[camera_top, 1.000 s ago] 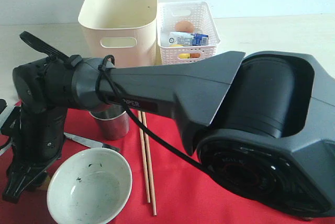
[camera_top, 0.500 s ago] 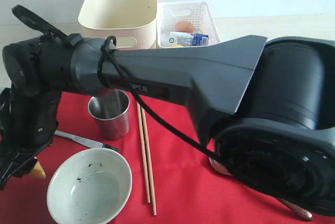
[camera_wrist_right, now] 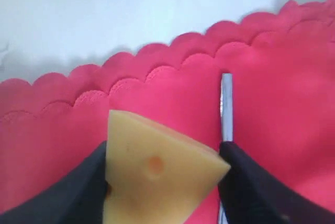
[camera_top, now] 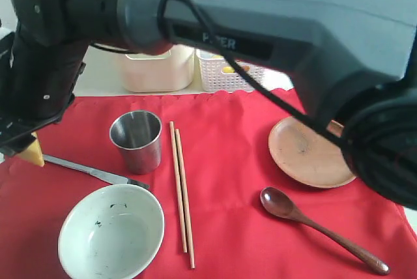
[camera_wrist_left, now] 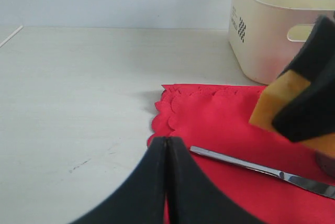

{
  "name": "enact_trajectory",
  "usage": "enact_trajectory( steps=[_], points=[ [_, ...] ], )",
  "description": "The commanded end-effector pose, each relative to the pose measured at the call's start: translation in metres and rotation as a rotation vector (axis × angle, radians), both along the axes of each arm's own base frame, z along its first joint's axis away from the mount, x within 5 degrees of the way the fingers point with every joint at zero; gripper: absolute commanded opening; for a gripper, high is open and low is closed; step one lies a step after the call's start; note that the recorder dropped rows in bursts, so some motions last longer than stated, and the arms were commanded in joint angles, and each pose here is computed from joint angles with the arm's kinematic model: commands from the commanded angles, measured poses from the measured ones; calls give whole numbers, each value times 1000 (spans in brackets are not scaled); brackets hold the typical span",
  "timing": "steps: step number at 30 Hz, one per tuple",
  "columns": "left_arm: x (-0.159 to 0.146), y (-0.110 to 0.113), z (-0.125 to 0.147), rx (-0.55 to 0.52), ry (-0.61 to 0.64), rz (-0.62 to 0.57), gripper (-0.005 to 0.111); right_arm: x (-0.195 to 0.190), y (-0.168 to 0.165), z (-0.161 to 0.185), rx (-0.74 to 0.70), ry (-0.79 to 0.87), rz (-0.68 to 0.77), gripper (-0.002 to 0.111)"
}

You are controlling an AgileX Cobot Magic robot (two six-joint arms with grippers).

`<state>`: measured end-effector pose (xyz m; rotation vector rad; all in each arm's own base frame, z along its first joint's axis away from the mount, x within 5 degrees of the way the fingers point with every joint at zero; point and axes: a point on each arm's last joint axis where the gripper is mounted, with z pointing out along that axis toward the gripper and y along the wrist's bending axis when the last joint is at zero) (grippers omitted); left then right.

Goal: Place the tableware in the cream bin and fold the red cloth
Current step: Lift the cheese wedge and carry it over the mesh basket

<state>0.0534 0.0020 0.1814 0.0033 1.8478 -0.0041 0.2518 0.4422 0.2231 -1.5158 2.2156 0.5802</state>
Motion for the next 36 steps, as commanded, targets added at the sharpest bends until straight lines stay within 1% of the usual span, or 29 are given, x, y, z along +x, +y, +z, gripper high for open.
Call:
enact_trajectory(
  steps=[1, 12, 21, 26, 36],
  points=[
    [0, 0, 0, -12, -7, 0, 0, 8, -13, 37, 72, -30, -55, 0],
    [0, 0, 0, -12, -7, 0, 0, 15, -43, 97, 154, -105, -97, 0],
    [0, 0, 0, -12, -7, 0, 0, 37, -85, 129, 165, -129, -171, 0],
    [0, 0, 0, -12, -7, 0, 0, 55, -108, 135, 152, -127, -229, 0],
    [0, 0, 0, -12, -7, 0, 0, 94, -153, 136, 123, -119, -352, 0]
  ],
)
